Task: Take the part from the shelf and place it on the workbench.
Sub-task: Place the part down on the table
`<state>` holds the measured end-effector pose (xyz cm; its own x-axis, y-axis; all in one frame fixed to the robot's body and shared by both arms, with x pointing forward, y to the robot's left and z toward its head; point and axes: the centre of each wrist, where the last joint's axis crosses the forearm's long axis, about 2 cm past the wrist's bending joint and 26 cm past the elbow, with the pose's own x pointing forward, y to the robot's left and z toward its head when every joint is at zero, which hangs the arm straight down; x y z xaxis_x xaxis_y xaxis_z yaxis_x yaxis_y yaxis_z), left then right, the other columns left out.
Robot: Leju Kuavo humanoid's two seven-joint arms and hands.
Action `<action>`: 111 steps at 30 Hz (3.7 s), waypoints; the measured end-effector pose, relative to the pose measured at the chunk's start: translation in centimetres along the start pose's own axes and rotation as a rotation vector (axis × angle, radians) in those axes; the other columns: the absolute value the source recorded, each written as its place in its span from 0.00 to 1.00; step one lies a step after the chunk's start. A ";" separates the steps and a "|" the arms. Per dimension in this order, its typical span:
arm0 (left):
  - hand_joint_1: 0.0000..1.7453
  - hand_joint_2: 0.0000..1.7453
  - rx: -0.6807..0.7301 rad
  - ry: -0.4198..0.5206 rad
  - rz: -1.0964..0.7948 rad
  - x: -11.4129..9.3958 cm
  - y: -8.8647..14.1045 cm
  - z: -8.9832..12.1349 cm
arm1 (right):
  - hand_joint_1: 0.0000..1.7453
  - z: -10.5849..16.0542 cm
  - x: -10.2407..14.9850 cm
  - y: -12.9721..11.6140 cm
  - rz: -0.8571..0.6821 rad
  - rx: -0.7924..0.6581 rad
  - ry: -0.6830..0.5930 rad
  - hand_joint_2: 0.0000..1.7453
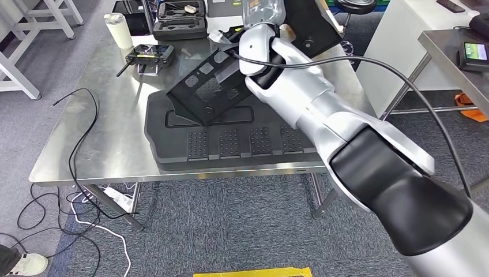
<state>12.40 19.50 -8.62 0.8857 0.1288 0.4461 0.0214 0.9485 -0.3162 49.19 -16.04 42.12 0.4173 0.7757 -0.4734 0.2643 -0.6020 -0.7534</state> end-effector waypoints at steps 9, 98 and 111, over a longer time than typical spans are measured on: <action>1.00 1.00 -0.020 0.045 -0.040 0.9 -0.1 -0.2 | 1.00 -1.1 -1.7 1.2 -0.729 0.637 -0.149 1.00; 1.00 1.00 -0.017 -0.009 -0.004 0.0 -0.9 -0.1 | 1.00 1.1 -0.9 -5.7 -0.373 0.098 -0.176 1.00; 1.00 1.00 -0.015 -0.011 0.006 0.0 -0.8 -0.1 | 1.00 0.6 -1.7 -6.0 -0.593 0.220 -0.206 1.00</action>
<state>12.43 18.69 -8.43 0.8807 0.1375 0.4532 0.0234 0.9431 -0.3317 46.36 -13.64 47.14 0.0750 0.9971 -0.0115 0.2055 -0.0268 -0.9783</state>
